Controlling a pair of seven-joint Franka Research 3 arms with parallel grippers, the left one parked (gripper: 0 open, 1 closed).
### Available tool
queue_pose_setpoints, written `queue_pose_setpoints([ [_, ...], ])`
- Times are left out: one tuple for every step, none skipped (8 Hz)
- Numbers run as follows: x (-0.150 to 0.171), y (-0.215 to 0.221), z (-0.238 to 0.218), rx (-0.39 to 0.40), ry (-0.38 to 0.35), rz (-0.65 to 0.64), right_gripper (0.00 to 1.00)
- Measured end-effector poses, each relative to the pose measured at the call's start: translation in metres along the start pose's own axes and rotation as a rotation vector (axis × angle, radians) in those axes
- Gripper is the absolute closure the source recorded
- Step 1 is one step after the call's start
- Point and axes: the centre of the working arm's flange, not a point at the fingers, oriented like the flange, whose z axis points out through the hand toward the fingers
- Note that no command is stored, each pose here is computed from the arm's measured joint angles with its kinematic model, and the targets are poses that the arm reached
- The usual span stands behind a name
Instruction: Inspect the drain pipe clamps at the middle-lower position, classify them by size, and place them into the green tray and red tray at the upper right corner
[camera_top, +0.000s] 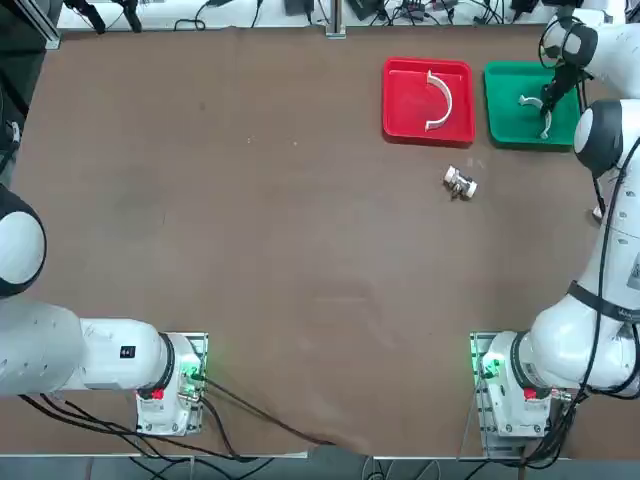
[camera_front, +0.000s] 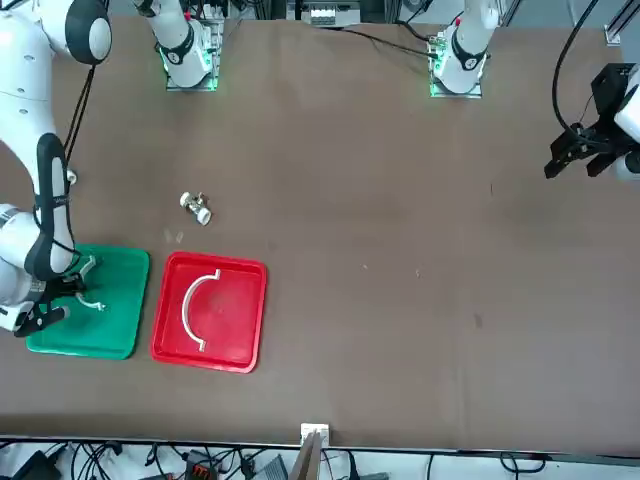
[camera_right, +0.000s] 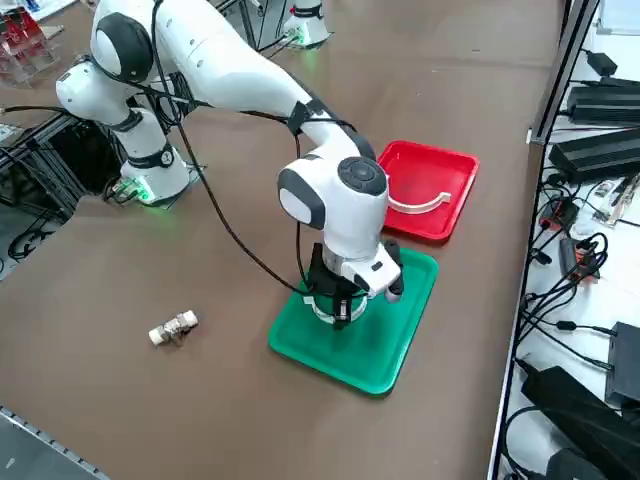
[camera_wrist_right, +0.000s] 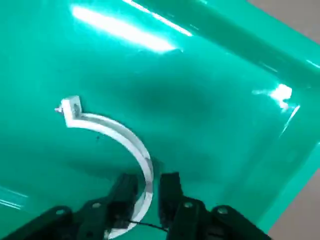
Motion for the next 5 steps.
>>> queue_pose_setpoints([
  [0.006,-0.002,-0.011,0.009,0.025,0.017,0.44],
  [0.01,-0.005,-0.03,0.024,0.054,0.049,0.26],
  [0.014,-0.008,-0.058,0.042,0.089,0.099,0.08],
  [0.018,-0.012,-0.092,0.057,0.119,0.145,0.0],
  [0.021,-0.018,-0.131,0.065,0.141,0.179,0.0],
])
